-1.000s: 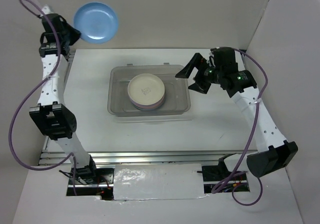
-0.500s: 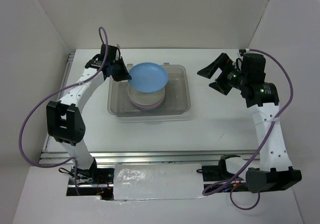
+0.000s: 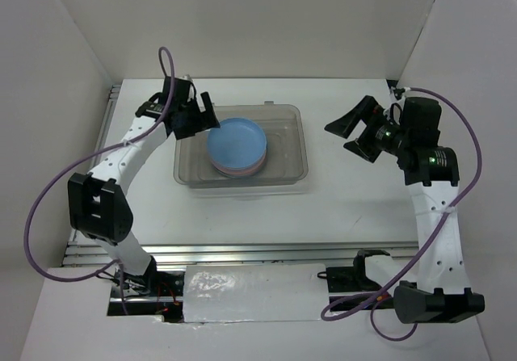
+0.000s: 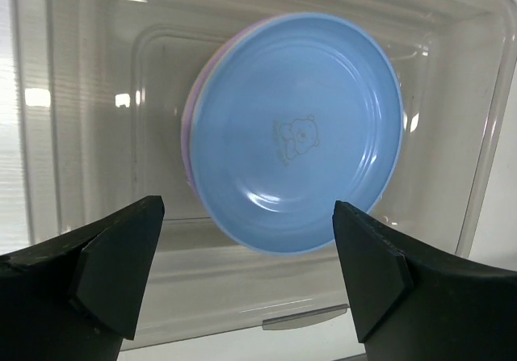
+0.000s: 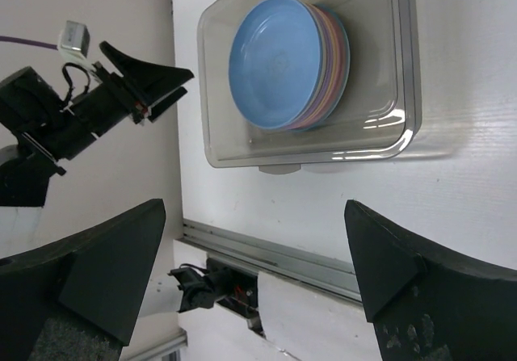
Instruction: Place the plates into the plastic bin on the countertop
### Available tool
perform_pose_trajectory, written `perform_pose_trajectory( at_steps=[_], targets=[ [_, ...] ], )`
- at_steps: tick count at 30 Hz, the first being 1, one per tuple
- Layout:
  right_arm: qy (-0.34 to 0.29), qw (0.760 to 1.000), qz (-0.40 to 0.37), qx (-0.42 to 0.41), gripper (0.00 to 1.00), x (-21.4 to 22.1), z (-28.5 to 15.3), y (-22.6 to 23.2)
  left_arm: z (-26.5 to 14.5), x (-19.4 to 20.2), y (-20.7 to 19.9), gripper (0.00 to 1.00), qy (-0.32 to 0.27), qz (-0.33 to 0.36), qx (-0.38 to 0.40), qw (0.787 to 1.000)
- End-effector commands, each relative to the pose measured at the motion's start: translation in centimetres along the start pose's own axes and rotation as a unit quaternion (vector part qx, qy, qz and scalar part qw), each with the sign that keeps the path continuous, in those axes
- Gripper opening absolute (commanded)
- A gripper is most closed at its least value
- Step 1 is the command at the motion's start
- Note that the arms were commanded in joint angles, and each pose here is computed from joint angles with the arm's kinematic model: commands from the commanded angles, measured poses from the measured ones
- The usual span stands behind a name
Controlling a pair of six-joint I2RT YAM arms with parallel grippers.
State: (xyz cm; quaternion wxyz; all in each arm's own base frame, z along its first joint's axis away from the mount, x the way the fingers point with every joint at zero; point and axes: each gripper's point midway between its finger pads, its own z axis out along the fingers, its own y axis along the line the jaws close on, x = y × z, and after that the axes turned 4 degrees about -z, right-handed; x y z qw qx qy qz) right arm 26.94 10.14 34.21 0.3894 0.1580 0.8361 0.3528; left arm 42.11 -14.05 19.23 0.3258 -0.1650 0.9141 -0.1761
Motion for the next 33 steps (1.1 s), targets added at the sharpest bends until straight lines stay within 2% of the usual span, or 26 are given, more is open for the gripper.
perform_pose_trajectory(
  at_steps=[1, 4, 5, 7, 8, 11, 13, 14, 16, 17, 18, 20, 23, 27, 33],
  targets=[
    [0.004, 0.999, -0.032, -0.017, 1.00, 0.7, -1.5, 0.9, -4.9, -4.6, 0.1, 0.99, -0.085, -0.005, -0.010, 0.996],
    [-0.029, 0.997, -0.071, -0.007, 1.00, -0.4, -3.4, 2.3, -9.9, -6.7, -0.9, 0.99, -0.132, 0.019, -0.016, 0.991],
    [-0.054, 0.995, -0.087, 0.009, 1.00, -1.3, -5.1, 2.9, -12.4, -6.6, 0.5, 0.99, -0.147, 0.029, -0.056, 0.987],
    [-0.081, 0.988, -0.121, 0.053, 1.00, -2.3, -6.3, 2.8, -15.7, -7.2, 0.7, 0.99, -0.166, 0.043, -0.073, 0.982],
    [-0.095, 0.984, -0.132, 0.069, 1.00, -2.7, -8.1, 3.2, -17.6, -6.6, 2.5, 0.99, -0.164, 0.046, -0.112, 0.979],
    [-0.128, 0.970, -0.162, 0.131, 1.00, -3.6, -11.0, 2.7, -21.8, -5.7, 5.1, 0.99, -0.168, 0.042, -0.155, 0.973],
    [-0.155, 0.957, -0.177, 0.167, 1.00, -3.8, -13.1, 1.9, -23.2, -4.6, 6.8, 0.99, -0.169, 0.038, -0.178, 0.969],
    [-0.165, 0.954, -0.182, 0.170, 1.00, -3.9, -13.9, 2.0, -25.1, -3.9, 7.5, 0.99, -0.182, 0.032, -0.179, 0.966],
    [-0.189, 0.946, -0.184, 0.190, 1.00, -3.9, -15.8, 1.3, -25.8, -2.7, 9.8, 0.99, -0.189, 0.027, -0.210, 0.959],
    [-0.192, 0.944, -0.188, 0.192, 1.00, -3.7, -16.2, 1.2, -27.6, -2.1, 10.5, 0.99, -0.213, 0.017, -0.206, 0.955],
    [-0.200, 0.941, -0.188, 0.195, 1.00, -3.7, -16.8, 1.0, -27.3, -1.5, 11.9, 0.99, -0.218, 0.013, -0.226, 0.949],
    [-0.218, 0.936, -0.183, 0.205, 1.00, -3.6, -17.9, 0.3, -28.9, -0.6, 13.0, 0.99, -0.253, 0.014, -0.219, 0.942],
    [-0.229, 0.933, -0.186, 0.207, 1.00, -3.2, -19.0, -0.3, -30.0, 1.1, 15.2, 0.99, -0.266, -0.009, -0.244, 0.933],
    [-0.230, 0.931, -0.189, 0.210, 1.00, -2.9, -19.4, -0.8, -30.6, 2.3, 16.2, 0.99, -0.266, -0.012, -0.262, 0.928],
    [-0.238, 0.928, -0.185, 0.217, 1.00, -3.1, -19.9, -1.1, -30.5, 2.0, 16.6, 0.99, -0.271, -0.008, -0.285, 0.919]
  ],
)
